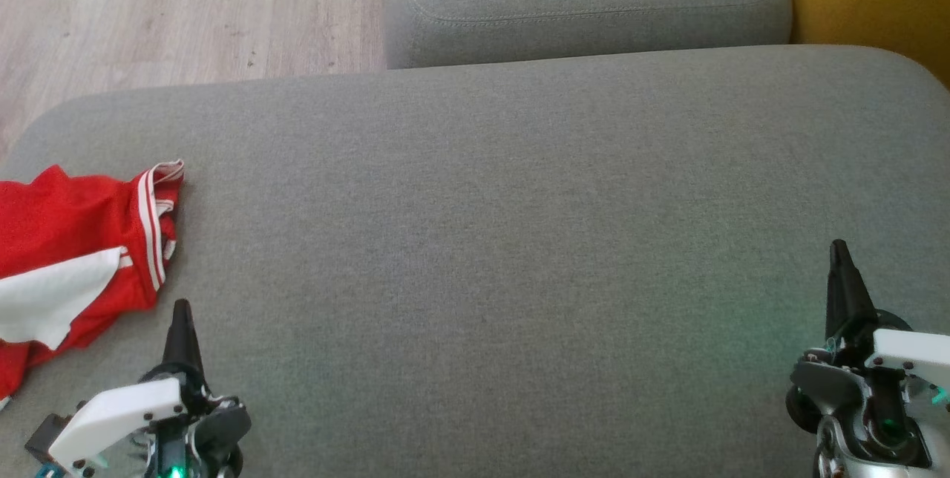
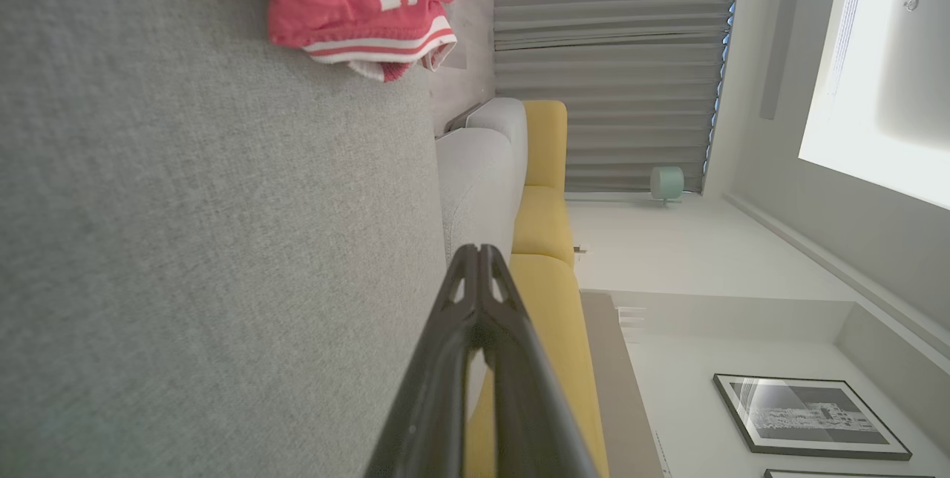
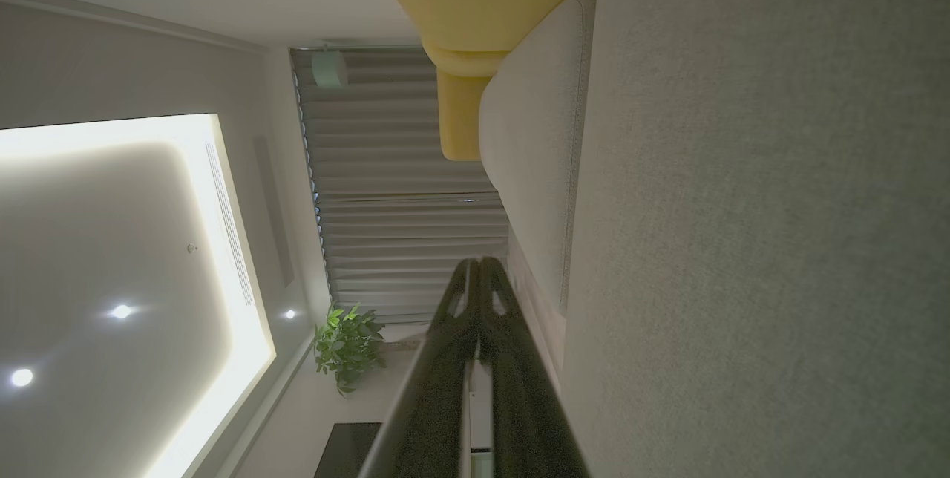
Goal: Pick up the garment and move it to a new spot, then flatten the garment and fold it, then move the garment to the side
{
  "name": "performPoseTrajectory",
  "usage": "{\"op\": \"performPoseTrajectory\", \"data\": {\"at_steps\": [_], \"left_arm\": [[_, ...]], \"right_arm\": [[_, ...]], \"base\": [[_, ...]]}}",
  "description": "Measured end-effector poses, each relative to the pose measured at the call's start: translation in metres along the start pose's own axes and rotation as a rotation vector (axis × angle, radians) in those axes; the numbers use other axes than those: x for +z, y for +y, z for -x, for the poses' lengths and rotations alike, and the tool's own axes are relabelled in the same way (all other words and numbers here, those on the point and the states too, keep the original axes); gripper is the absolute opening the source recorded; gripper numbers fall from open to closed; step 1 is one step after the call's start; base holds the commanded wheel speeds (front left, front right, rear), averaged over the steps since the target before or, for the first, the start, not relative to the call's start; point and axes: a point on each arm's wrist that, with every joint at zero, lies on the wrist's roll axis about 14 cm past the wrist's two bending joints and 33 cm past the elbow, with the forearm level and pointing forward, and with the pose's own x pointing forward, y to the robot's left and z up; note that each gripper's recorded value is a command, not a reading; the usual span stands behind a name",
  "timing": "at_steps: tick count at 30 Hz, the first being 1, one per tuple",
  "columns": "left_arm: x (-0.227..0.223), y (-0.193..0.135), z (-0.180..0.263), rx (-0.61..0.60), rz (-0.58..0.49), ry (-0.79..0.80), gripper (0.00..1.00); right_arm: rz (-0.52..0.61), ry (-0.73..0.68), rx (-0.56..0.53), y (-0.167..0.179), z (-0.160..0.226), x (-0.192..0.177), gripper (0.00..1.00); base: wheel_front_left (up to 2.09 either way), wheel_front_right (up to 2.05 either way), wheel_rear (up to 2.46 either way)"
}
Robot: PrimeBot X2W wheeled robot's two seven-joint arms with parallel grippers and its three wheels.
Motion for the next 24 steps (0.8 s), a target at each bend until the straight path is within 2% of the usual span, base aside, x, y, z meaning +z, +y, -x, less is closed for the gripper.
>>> {"op": "performPoseTrajectory", "data": {"at_steps": [5,6,14,24], "left_arm": [[0.000,0.000,0.000,0.000,0.000,0.000,0.00],[0.000,0.001,0.000,0.002,0.000,0.000,1.00],[-0.003,0.048,0.021,0.143,0.014,-0.001,1.00],[-0.001,0.048,0.019,0.148,-0.074,-0.006,1.00]], "right_arm": [[0.000,0.000,0.000,0.000,0.000,0.000,0.00],[0.000,0.000,-0.001,0.000,0.000,0.000,1.00],[-0.012,-0.006,-0.143,-0.048,0.021,0.000,1.00],[0.067,0.006,-0.141,-0.046,0.018,-0.004,1.00]], "base": [[0.00,0.00,0.00],[0.00,0.00,0.00],[0.00,0.00,0.00],[0.00,0.00,0.00]]}}
